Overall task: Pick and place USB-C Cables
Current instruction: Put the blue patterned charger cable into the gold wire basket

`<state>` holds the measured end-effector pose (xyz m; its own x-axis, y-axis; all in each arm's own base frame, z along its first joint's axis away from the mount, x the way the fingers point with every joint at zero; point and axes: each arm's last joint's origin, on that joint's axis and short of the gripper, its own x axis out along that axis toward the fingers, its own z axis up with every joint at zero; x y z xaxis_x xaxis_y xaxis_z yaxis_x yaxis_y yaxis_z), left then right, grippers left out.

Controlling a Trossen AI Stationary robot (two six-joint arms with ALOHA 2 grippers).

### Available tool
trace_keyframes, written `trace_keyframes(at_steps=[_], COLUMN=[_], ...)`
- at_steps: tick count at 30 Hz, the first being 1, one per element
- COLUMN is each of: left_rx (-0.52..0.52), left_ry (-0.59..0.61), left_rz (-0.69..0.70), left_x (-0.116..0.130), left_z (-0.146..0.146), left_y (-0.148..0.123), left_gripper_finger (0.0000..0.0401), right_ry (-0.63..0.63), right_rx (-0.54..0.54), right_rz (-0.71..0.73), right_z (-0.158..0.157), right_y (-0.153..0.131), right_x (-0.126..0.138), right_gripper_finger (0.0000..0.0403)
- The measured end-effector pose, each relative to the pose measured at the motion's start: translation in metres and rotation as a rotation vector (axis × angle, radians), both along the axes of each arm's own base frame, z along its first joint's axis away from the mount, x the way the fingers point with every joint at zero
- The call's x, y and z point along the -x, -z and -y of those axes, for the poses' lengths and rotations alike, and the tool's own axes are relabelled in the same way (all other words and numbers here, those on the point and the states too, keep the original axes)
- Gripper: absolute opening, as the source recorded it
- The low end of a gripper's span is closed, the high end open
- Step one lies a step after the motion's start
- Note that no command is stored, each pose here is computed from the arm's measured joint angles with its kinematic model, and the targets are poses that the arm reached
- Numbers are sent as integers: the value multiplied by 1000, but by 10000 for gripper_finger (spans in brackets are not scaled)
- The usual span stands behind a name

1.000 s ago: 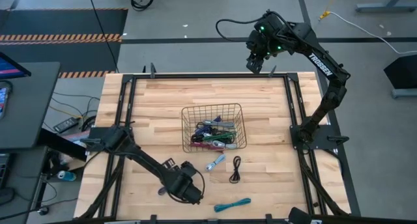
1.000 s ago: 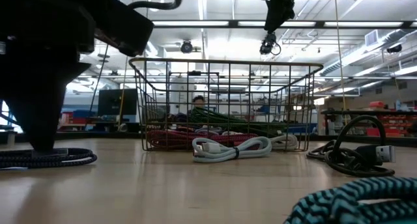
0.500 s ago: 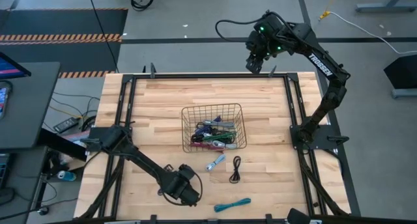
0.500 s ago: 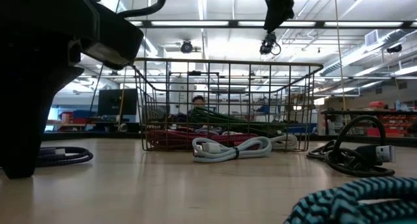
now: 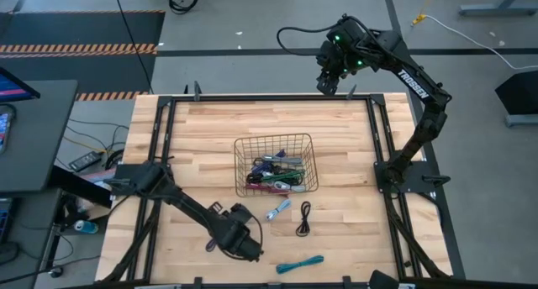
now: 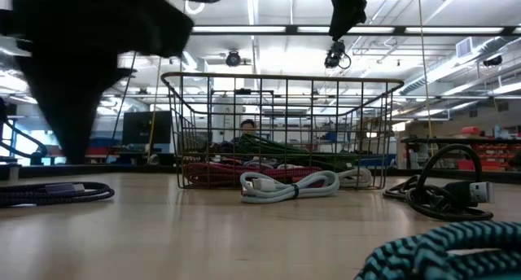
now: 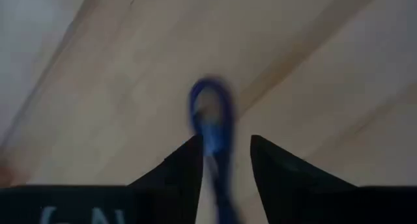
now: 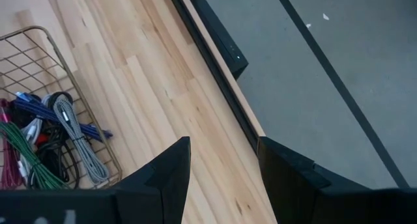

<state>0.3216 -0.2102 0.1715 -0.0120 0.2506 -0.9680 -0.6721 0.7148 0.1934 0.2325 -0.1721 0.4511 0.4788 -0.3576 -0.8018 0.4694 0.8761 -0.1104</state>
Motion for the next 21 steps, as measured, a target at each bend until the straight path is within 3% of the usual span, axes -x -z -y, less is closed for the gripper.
trace_keyframes(at_steps=[5, 21], left_rx=[7, -11], left_ry=[33, -60], left_rz=[-5, -38], left_x=[1, 5], left_z=[3, -1], left_y=[0, -1], left_gripper_finger=[123, 121], right_ry=[0, -30], right_rx=[0, 1], right_rz=[0, 0], right_z=[0, -6], right_y=[0, 0], right_x=[0, -4], right_gripper_finger=[184, 184])
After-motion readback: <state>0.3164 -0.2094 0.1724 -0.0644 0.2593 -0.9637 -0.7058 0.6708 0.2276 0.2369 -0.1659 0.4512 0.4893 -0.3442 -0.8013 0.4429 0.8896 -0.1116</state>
